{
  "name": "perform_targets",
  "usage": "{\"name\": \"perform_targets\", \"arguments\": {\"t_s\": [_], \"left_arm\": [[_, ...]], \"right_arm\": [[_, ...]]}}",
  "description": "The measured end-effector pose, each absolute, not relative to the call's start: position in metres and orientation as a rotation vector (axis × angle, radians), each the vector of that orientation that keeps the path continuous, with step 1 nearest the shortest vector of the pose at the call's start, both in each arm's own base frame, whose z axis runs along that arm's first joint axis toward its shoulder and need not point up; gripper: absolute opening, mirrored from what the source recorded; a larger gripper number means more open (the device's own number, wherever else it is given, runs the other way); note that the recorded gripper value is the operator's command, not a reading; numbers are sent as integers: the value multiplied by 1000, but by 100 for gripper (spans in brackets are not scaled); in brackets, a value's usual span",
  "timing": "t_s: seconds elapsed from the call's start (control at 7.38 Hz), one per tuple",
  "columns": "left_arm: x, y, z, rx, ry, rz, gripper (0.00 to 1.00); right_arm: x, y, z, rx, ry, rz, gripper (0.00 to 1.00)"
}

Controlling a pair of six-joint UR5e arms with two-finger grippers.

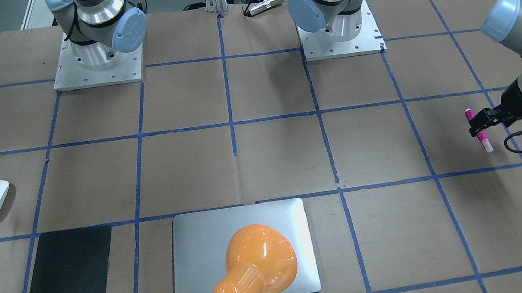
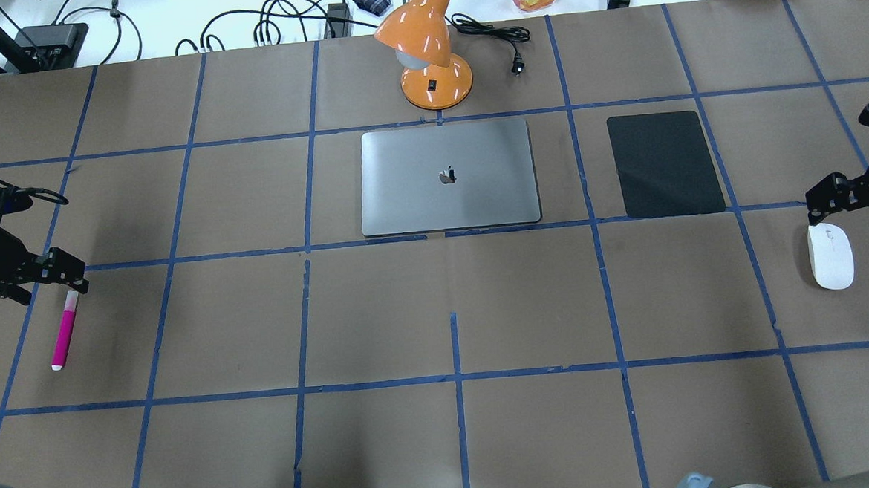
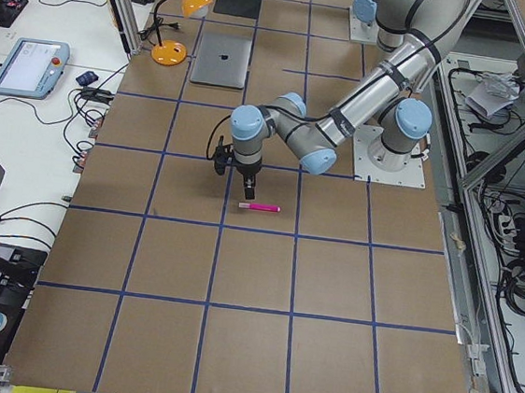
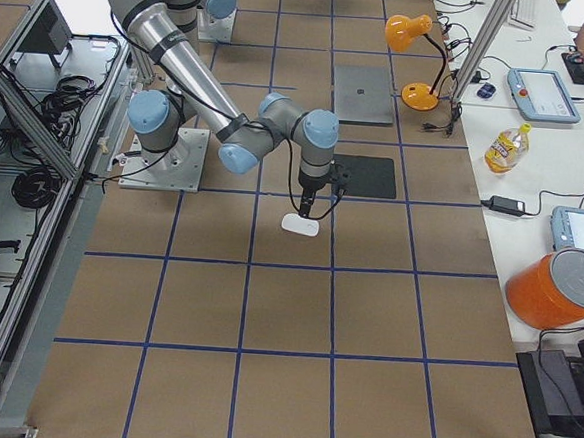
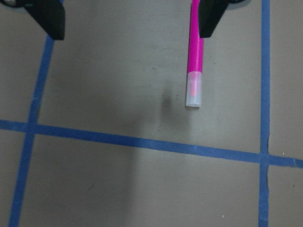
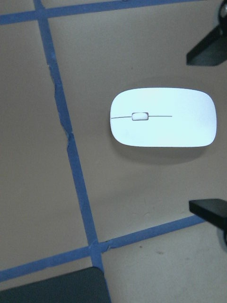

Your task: Place pen and mouse around notebook

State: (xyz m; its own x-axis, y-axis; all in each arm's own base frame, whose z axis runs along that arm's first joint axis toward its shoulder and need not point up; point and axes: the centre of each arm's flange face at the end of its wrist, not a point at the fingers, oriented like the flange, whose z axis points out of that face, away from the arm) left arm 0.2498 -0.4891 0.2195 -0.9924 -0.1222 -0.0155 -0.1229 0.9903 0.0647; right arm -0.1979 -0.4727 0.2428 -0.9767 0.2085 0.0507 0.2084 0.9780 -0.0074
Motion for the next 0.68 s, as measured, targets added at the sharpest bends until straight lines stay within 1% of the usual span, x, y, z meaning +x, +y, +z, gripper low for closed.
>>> {"name": "perform_targets", "arguments": {"t_s": [0.14,0.27,0.41,0.54,0.68], "left_arm": [[261,-485,204,-187,3126,108,97],[264,-481,193,-185,3130,116,82],[265,-478,185,-183,3135,124,59],[265,-476,180,-173,3139,132,42],[264,-475,177,-149,3145,139,38]], "right_arm": [[-201,-472,225,-326,-3066,12,100],[-204,-473,211,-329,-3068,4,100],[-207,-475,196,-331,-3069,-4,100],[-210,-477,184,-335,-3066,-5,100],[-213,-477,177,-338,-3065,-9,100]]}}
